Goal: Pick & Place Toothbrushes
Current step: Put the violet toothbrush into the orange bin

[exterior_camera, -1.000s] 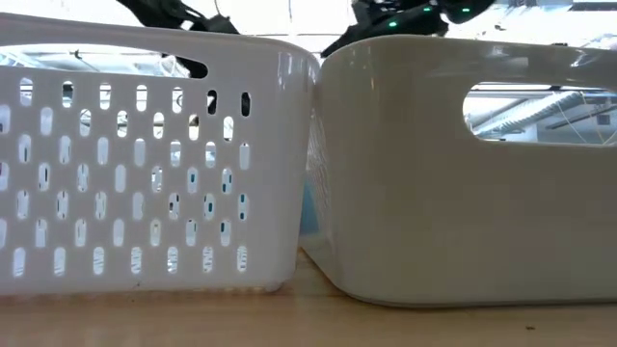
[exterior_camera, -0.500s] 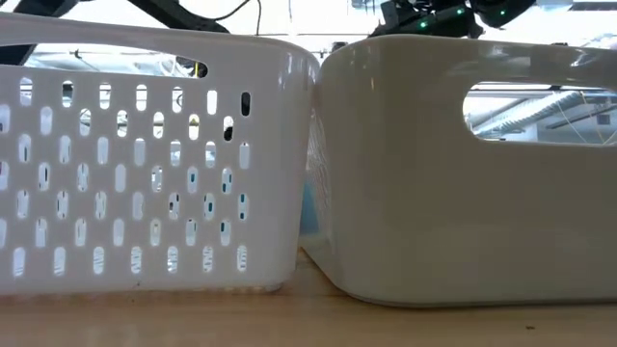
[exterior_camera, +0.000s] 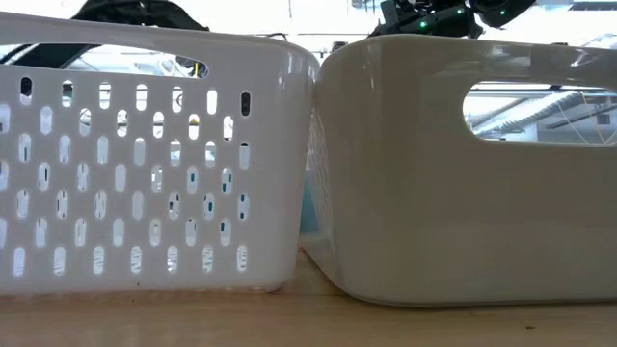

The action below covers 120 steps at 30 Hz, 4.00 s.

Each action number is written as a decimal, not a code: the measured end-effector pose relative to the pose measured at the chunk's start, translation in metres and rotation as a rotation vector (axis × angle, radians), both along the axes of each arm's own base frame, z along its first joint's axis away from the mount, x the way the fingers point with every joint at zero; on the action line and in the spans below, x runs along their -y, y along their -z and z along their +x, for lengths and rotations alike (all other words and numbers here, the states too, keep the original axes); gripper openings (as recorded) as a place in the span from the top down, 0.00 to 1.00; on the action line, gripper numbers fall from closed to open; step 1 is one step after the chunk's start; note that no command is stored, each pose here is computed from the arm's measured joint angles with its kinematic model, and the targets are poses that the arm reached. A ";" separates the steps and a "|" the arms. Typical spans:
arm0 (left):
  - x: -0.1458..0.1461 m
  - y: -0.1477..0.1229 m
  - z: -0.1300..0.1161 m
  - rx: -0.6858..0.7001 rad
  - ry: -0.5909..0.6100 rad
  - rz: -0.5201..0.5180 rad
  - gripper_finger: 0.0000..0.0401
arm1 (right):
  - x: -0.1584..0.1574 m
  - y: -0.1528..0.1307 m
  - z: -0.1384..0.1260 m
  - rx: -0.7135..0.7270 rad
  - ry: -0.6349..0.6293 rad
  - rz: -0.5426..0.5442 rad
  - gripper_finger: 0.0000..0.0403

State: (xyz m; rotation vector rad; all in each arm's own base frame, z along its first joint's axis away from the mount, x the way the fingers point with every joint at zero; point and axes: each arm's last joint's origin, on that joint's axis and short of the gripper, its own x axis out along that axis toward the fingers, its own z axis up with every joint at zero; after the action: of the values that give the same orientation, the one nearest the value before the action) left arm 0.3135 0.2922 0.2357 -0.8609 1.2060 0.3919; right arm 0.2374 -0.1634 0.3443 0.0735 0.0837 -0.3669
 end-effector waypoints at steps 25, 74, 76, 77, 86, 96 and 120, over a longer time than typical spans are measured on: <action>0.013 0.009 0.032 -0.118 0.507 0.154 0.52 | 0.000 0.001 0.000 0.018 0.005 0.061 0.58; -0.001 0.029 0.048 -0.058 -0.878 -0.446 0.52 | -0.002 0.002 0.001 0.018 -0.075 0.092 0.58; 0.000 0.032 0.039 -0.126 -0.865 -0.455 0.52 | -0.002 0.002 0.001 0.017 -0.077 0.093 0.58; -0.001 0.032 0.033 -0.164 -0.859 -0.461 0.52 | -0.002 0.002 0.001 0.017 -0.081 0.094 0.58; -0.018 0.033 -0.001 -0.223 -0.713 -0.426 0.52 | -0.003 0.002 0.001 0.013 -0.102 0.100 0.58; -0.024 0.032 -0.030 -0.309 -0.444 -0.346 0.52 | -0.003 0.002 0.001 0.016 -0.098 0.109 0.58; -0.038 0.037 -0.031 -0.335 0.941 0.257 0.66 | -0.002 0.003 0.001 0.037 -0.053 0.179 0.58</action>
State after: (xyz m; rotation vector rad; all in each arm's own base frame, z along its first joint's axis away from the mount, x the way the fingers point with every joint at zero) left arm 0.2821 0.3301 0.1985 0.0532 1.6780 -0.0913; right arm 0.2380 -0.1614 0.3417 0.2546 0.0816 -0.3044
